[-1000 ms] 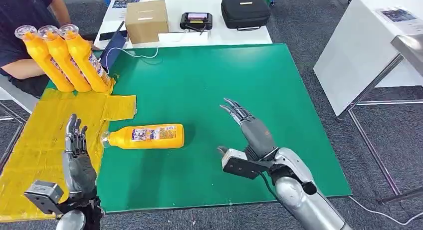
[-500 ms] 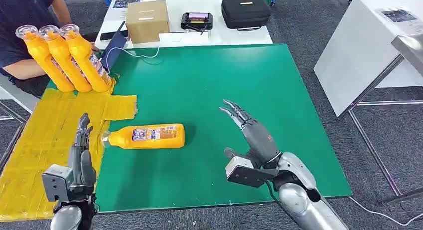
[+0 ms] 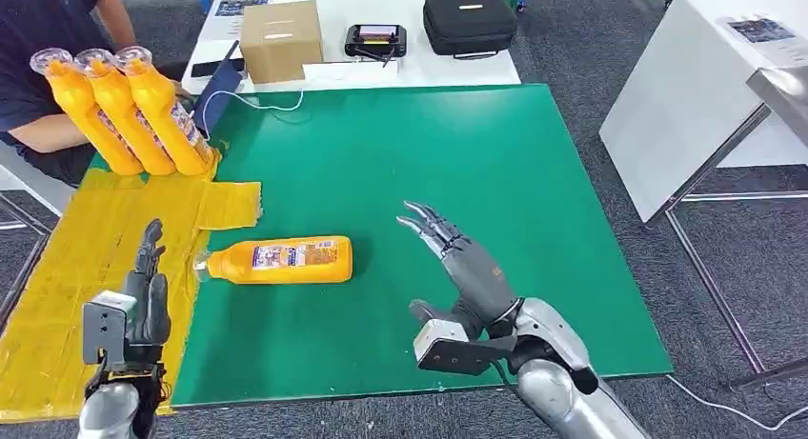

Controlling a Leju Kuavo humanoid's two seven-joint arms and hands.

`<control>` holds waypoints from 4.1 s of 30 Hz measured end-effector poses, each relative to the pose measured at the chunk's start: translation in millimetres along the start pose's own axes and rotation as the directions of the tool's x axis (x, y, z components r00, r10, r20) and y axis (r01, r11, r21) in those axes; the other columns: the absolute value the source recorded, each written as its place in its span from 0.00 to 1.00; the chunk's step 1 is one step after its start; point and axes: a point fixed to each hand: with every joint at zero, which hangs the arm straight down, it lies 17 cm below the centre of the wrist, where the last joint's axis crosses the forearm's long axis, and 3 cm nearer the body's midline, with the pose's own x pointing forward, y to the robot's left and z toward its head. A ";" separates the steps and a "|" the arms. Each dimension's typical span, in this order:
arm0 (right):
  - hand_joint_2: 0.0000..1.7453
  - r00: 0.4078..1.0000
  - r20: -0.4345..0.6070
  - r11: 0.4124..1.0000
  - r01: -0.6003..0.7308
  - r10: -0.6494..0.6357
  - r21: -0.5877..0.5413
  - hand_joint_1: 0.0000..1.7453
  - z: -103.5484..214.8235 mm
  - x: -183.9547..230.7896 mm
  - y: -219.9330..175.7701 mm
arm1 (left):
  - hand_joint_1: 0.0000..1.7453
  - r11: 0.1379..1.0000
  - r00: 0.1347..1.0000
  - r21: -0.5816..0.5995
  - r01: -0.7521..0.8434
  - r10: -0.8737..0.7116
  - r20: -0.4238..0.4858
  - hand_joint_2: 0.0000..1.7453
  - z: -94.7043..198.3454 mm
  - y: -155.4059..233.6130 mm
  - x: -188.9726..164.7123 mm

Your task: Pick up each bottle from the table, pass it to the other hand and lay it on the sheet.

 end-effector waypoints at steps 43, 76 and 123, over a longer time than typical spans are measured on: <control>0.00 0.997 0.079 1.000 0.010 -0.012 0.024 0.00 -4.0 27.5 2.8 | 0.00 1.000 0.998 0.024 0.015 -0.013 -0.067 0.00 -11.7 24.7 -49.6; 0.00 0.987 0.094 0.992 0.128 -0.127 -0.007 0.00 -30.7 61.0 28.8 | 0.00 0.993 0.988 0.089 -0.075 0.062 0.141 0.00 38.9 94.3 4.5; 0.00 0.980 -0.018 0.938 0.184 -0.197 -0.294 0.00 41.3 22.3 -42.2 | 0.00 0.995 0.942 -0.035 -0.096 0.102 0.321 0.00 18.6 -2.5 111.6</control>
